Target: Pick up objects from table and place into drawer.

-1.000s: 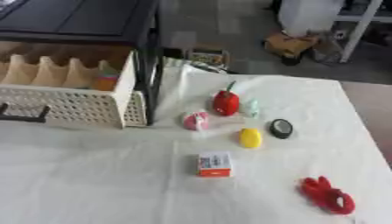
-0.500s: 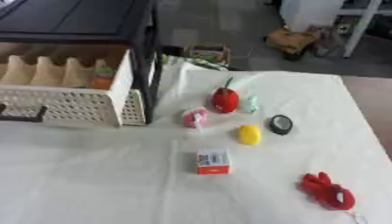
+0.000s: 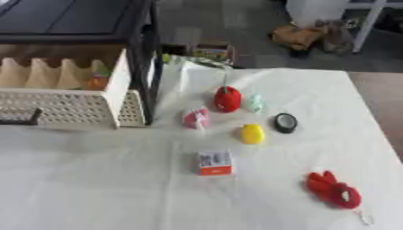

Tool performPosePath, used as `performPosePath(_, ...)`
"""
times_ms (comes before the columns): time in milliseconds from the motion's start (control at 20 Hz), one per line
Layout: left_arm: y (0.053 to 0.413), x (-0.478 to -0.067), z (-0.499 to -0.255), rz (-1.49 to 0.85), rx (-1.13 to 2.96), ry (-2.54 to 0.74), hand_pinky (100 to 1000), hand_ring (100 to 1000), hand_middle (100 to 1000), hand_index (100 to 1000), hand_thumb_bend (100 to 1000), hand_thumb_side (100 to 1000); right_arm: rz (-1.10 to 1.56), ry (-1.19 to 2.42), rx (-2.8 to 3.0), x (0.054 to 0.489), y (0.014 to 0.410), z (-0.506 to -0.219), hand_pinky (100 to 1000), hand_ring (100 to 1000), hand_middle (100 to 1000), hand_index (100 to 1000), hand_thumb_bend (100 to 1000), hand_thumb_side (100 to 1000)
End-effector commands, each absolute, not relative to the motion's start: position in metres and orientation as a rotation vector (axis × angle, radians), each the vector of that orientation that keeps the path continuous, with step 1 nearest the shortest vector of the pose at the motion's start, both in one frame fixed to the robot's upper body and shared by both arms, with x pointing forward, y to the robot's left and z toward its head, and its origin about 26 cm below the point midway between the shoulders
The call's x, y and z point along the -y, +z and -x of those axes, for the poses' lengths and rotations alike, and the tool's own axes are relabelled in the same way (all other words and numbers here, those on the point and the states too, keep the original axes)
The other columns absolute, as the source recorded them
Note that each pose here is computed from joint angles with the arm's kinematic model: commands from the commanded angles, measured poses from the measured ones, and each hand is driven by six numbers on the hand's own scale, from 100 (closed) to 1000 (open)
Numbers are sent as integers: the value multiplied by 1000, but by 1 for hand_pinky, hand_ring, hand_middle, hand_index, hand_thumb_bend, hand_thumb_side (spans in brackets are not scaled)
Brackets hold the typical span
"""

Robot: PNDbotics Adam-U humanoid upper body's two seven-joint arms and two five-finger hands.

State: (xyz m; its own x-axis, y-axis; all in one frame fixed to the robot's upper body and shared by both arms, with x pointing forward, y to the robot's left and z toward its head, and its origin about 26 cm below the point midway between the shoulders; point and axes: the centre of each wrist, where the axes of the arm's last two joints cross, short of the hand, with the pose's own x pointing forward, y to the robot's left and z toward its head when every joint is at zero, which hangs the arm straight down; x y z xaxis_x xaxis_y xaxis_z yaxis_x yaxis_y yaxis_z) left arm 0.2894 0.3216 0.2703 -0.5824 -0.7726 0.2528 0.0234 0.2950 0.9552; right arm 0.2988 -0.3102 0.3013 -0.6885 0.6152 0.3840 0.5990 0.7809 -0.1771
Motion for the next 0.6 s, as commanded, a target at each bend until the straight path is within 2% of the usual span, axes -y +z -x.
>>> performPosePath(50, 280, -328, -285, -718, 1662, -1526, 506, 302, 417, 669, 105, 408, 944, 65, 2555, 312, 304, -294, 791, 637, 589, 783, 100, 868)
performPosePath(300, 276, -334, -282, -714, 1500, -1626, 444, 288, 386, 660, 105, 408, 953, 60, 2531, 316, 297, -294, 788, 631, 583, 779, 100, 865)
performPosePath(450, 266, -336, -281, -699, 1415, -1673, 451, 322, 411, 701, 105, 408, 953, 49, 2521, 318, 294, -294, 787, 629, 581, 778, 100, 866)
performPosePath(600, 254, -335, -280, -664, 1343, -1684, 465, 395, 463, 782, 105, 408, 941, 44, 2516, 318, 291, -293, 788, 627, 578, 777, 100, 865)
